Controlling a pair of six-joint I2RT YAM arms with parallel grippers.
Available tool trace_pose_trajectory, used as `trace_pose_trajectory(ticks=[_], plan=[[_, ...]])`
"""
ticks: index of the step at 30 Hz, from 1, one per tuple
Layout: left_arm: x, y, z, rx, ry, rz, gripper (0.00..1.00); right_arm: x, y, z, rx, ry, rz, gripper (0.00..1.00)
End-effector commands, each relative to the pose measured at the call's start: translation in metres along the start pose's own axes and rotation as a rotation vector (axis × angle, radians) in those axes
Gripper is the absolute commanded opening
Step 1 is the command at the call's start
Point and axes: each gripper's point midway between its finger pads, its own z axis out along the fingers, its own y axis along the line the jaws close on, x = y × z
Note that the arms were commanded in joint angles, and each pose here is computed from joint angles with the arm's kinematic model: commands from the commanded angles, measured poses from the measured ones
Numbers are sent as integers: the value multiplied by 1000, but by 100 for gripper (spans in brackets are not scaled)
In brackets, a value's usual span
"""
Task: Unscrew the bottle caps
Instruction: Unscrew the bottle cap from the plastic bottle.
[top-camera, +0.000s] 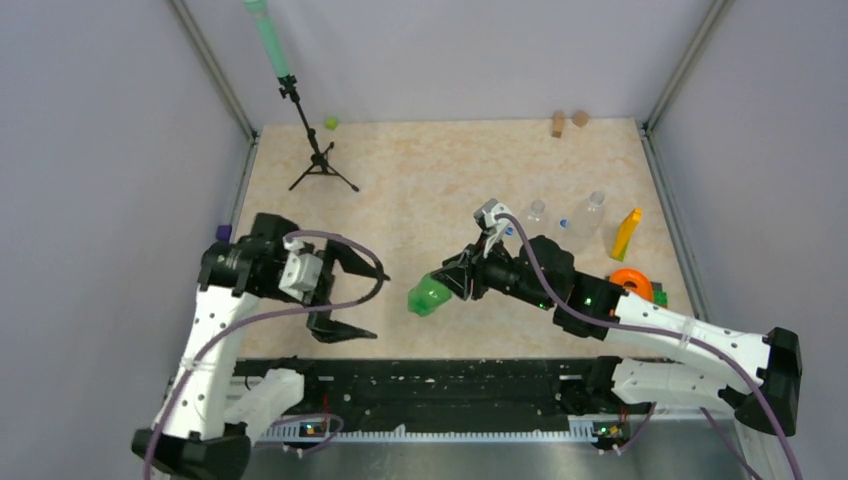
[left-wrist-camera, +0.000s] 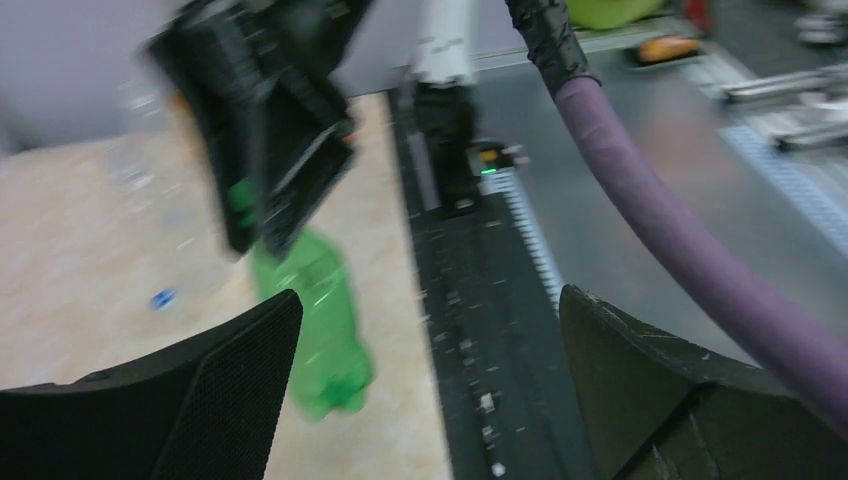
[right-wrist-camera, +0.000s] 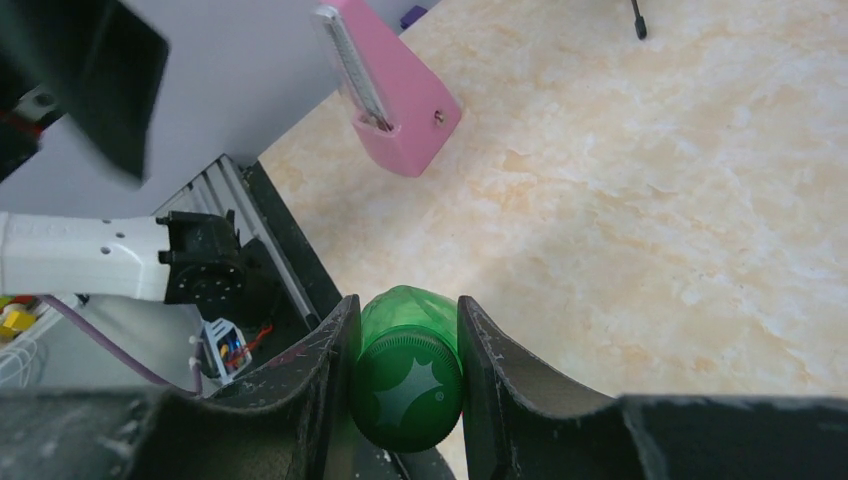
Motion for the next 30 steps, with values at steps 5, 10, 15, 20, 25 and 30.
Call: trace_pose_trajectory(ticks=[5, 10, 15, 20, 25, 30], plan=[[-41, -121, 50, 758, -137, -213, 99, -7, -6, -11, 27, -70, 26, 0], [21, -127, 73, 829, -67, -350, 98, -4, -12, -17, 56, -63, 27, 0], [81, -118, 87, 790, -20, -440, 98, 1, -19, -21, 92, -43, 25, 0], [96, -99, 81, 681, -39, -417, 98, 3, -23, -21, 111, -40, 22, 0], [65, -61, 62, 489, -105, -279, 98, 6, -23, -18, 111, -31, 22, 0], [29, -28, 31, 237, -138, -129, 98, 2, -19, -17, 90, -43, 27, 0]])
